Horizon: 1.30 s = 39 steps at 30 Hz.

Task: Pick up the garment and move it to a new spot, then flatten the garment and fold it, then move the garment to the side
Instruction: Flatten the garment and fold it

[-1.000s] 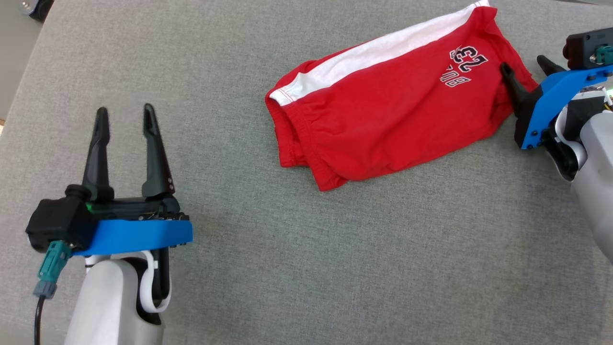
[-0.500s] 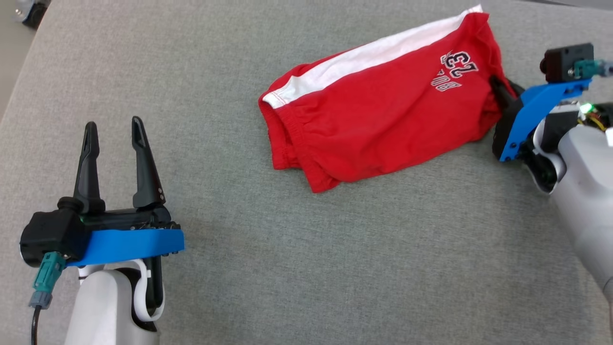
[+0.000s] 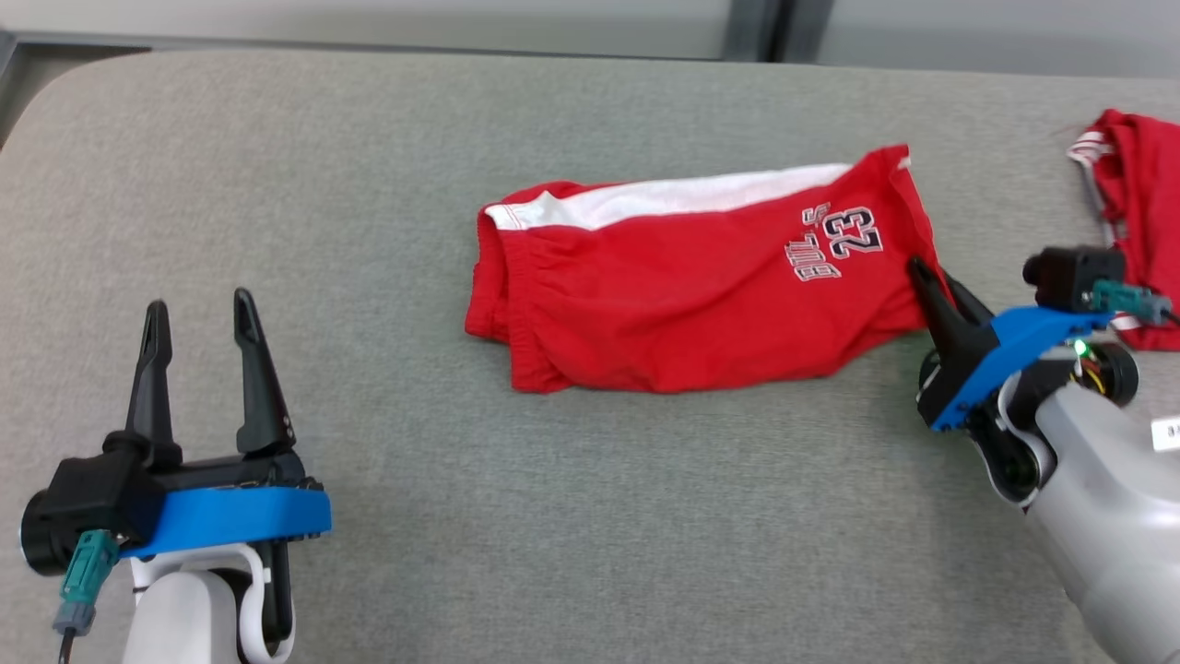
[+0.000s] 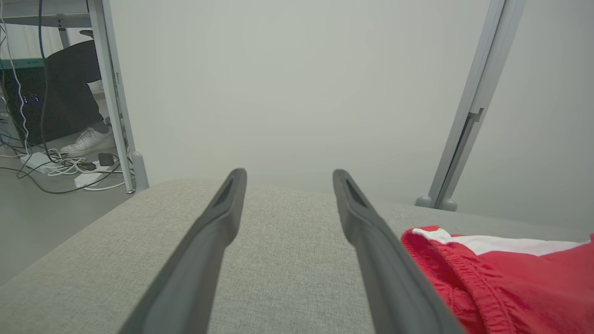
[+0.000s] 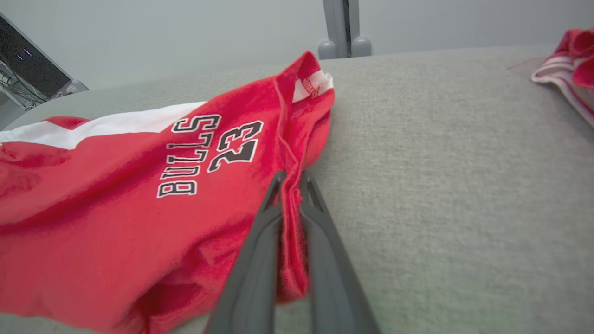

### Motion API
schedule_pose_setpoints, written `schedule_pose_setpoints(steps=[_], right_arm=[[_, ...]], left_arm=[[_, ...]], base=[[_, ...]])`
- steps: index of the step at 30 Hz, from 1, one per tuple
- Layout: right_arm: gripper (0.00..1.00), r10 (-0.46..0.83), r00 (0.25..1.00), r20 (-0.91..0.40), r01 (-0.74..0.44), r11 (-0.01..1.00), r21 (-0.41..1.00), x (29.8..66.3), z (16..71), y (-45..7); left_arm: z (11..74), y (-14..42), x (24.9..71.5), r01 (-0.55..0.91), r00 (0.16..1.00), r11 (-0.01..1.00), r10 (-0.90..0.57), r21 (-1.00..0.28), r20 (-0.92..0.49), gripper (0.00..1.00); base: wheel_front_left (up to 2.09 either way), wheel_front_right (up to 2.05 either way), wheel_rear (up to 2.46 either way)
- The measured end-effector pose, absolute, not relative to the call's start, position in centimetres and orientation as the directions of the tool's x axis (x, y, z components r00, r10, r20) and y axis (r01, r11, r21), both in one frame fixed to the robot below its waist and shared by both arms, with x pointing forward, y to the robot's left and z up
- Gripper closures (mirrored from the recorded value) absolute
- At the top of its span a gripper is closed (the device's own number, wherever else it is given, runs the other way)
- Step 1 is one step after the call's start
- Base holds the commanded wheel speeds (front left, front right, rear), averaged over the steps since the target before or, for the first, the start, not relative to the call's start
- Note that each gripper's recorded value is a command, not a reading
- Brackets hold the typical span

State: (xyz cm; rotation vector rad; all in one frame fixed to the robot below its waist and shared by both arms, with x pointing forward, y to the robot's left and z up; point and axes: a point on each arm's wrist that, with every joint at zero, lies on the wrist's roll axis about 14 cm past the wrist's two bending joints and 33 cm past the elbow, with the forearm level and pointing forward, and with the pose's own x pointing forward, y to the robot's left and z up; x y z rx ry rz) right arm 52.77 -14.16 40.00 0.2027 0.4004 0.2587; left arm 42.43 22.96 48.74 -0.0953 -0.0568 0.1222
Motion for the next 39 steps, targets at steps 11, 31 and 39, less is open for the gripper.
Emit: schedule_pose_setpoints(steps=[11, 31, 39], right_arm=[[1.00, 0.126, 0.925, -0.358, -0.026, 0.962, 0.270, 48.0, 40.0, -21.2], [1.00, 0.207, 0.963, -0.175, -0.142, 0.935, 0.324, 51.4, 46.3, -16.6], [1.00, 0.373, 0.922, -0.107, -0.320, 0.887, 0.334, 52.6, 49.0, -8.7]], left_arm=[[49.4, 21.4, 41.8, -0.071, 0.995, 0.992, 0.078, -0.109, 0.067, 0.00], [49.8, 21.6, 39.9, -0.074, 0.995, 0.991, 0.082, -0.109, 0.065, 0.00], [50.0, 22.4, 38.8, -0.098, 0.992, 0.989, 0.106, -0.110, 0.065, 0.00]], base=[[0.00, 0.00, 0.00], [0.00, 0.00, 0.00], [0.00, 0.00, 0.00]])
